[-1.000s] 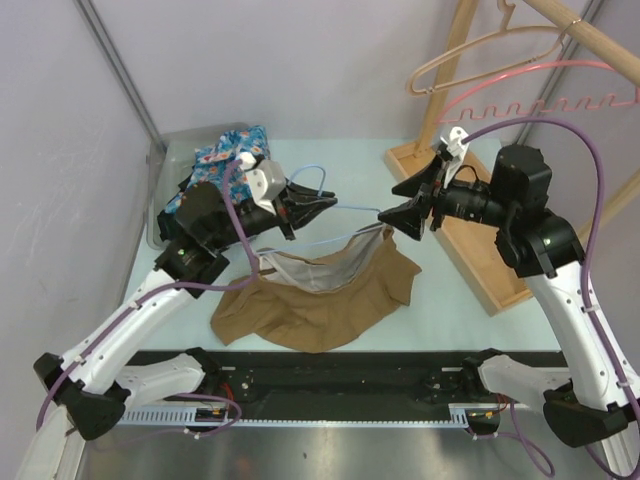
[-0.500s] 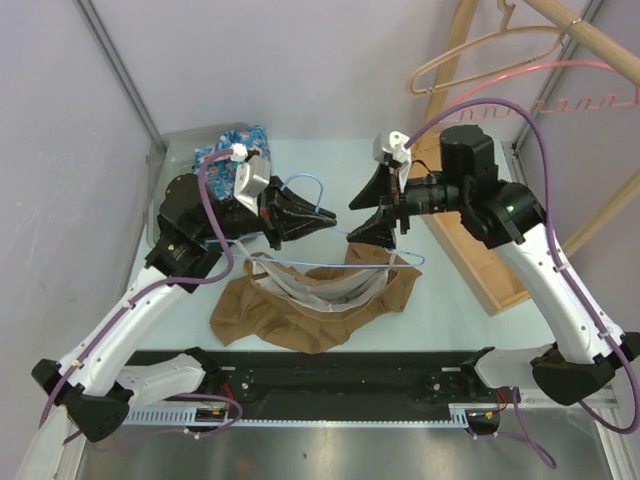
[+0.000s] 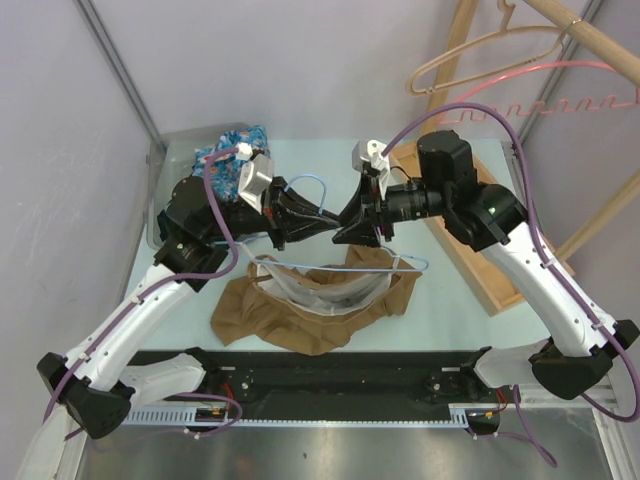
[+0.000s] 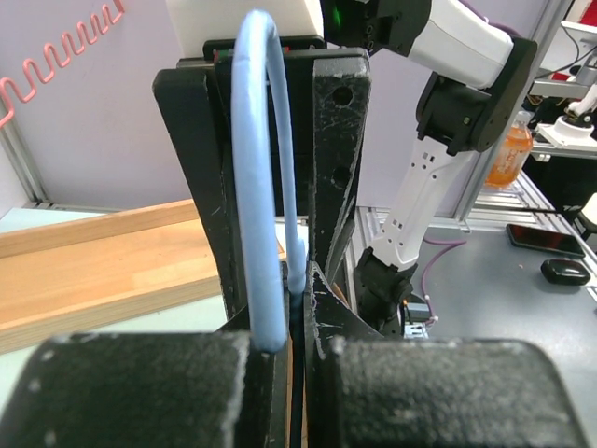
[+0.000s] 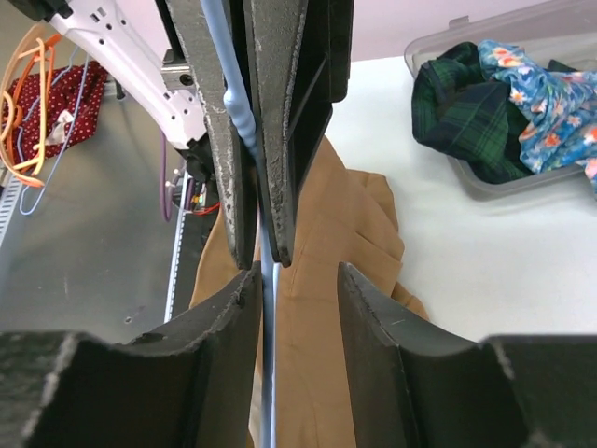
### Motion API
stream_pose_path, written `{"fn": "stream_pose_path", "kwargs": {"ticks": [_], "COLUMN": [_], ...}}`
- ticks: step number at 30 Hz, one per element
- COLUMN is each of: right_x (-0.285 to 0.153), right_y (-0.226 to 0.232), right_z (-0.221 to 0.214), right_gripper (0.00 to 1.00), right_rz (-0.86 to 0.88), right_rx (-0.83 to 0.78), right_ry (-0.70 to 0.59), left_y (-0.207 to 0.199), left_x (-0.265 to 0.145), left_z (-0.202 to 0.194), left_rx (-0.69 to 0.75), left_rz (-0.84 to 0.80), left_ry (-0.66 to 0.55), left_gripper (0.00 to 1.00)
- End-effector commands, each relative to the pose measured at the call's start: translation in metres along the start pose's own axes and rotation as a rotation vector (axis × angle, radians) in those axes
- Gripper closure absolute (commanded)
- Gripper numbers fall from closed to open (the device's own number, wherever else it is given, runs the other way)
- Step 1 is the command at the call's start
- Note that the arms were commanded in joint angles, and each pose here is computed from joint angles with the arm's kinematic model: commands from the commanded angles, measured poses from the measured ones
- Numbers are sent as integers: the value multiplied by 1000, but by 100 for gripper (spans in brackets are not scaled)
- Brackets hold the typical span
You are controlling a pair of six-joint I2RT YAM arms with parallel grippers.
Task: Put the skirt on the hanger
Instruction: Pass the hanger from the left arm to the right
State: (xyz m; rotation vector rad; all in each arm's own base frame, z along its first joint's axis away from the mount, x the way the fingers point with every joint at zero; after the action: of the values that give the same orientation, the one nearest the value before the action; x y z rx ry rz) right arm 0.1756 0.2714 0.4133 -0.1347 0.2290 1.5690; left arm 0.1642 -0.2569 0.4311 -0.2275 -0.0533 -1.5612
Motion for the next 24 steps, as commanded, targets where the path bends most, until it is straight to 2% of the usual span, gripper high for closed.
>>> {"fn": "stream_pose_path", "kwargs": {"ticks": [1,4,6,7,8,12,14,16,18,21,23,24], "right_x": [2,8,12,12,14,11,6,0,-4,-14,-26,-30], "right_y": [-1,-1,0,-1,-1,-4,-6,-7,-9,-14,-19,-21], "right_z": [3,-2,-5,-6,-7,-10,-9,-3,-5,-3,2,3], "right_gripper": [58,60,72,81,100,100,100,100,100,100,100,100], "right_rz": [-45,-44,-43,-54,-62,-137,-195,-250,-290,-380,-461,-495], "right_rx": [-8,14,34,40,48,72,84,86,100,124,133,155], "right_ry": [14,55,75,82,87,81,63,24,11,-19,-49,-63], "left_y": [-9,-11,-12,-11,-10,-1,8,14,26,33,33,40], "left_x": [-2,-2,-3,-3,-4,-6,-8,-10,-15,-26,-33,-39], "left_z": [19,19,20,20,21,14,13,9,8,14,18,22], "left_rx": [58,57,63,69,73,62,70,70,62,83,118,121], "left_rz": [-28,-33,-32,-24,-17,55,125,175,274,390,439,514], "left_ry": [-63,-63,-64,-65,-66,-47,-51,-51,-70,-108,-110,-124], "left_gripper": [100,100,100,100,100,100,91,68,39,23,20,18]}}
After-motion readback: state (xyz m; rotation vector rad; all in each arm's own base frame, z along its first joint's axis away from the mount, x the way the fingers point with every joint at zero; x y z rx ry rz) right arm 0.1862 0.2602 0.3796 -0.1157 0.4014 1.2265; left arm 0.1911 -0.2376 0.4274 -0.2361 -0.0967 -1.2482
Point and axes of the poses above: each gripper's point midway between its finger pads, its own x axis out along the fingers, its own y axis along the line the jaws close on, z = x × y, the point moved 4 cm from there along -x, back along the fingers, and after that the axes turned 2 degrees about -x, right-handed, at the moved point
